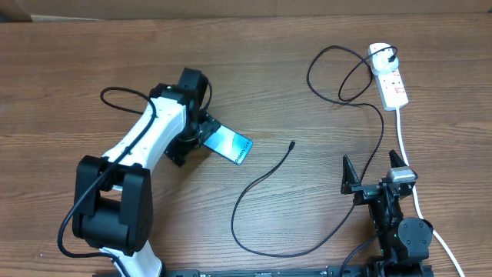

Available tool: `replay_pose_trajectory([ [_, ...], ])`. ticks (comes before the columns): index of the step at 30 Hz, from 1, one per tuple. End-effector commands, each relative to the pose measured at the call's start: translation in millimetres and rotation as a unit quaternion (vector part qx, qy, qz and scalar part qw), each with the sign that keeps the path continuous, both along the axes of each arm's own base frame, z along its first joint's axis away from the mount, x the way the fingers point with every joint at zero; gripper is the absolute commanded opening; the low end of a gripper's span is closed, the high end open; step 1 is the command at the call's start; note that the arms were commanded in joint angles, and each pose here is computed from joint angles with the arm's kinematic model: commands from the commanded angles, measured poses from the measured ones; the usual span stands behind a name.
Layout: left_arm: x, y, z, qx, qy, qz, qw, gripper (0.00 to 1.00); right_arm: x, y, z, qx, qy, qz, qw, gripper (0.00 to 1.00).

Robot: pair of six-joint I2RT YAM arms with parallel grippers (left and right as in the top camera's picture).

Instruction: Plug charger to phone and switch on socket

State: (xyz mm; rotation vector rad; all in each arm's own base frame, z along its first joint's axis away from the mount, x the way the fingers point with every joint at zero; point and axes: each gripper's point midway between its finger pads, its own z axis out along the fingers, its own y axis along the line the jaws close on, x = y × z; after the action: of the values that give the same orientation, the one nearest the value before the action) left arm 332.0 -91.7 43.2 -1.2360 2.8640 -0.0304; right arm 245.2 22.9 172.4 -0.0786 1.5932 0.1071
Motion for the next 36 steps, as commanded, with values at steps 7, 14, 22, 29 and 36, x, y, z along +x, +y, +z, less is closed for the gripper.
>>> replay_pose_trajectory([
  [7, -0.8, -39.5, 73.0, -0.041, -0.113, -0.087, 0.989, 1.00, 0.2, 0.1, -2.1, -0.001, -0.001, -0.001, 1.000, 1.00],
  [14, -44.2, -14.5, 124.3, -0.038, -0.162, -0.058, 0.984, 1.00, 0.2, 0.1, -2.1, -0.001, -0.001, -0.001, 1.000, 1.00],
  [22, -55.6, -9.4, 115.0, -0.059, -0.214, -0.032, 0.975, 1.00, 0.2, 0.1, -2.1, -0.001, -0.001, -0.001, 1.000, 1.00],
  [29, -44.5, -14.2, 115.8, -0.065, -0.229, -0.032, 0.971, 0.99, 0.2, 0.1, -2.1, -0.001, -0.001, -0.001, 1.000, 1.00],
  [36, -17.8, -31.9, 116.7, -0.086, -0.263, -0.071, 0.958, 1.00, 0.2, 0.1, -2.1, -0.001, -0.001, -0.001, 1.000, 1.00],
])
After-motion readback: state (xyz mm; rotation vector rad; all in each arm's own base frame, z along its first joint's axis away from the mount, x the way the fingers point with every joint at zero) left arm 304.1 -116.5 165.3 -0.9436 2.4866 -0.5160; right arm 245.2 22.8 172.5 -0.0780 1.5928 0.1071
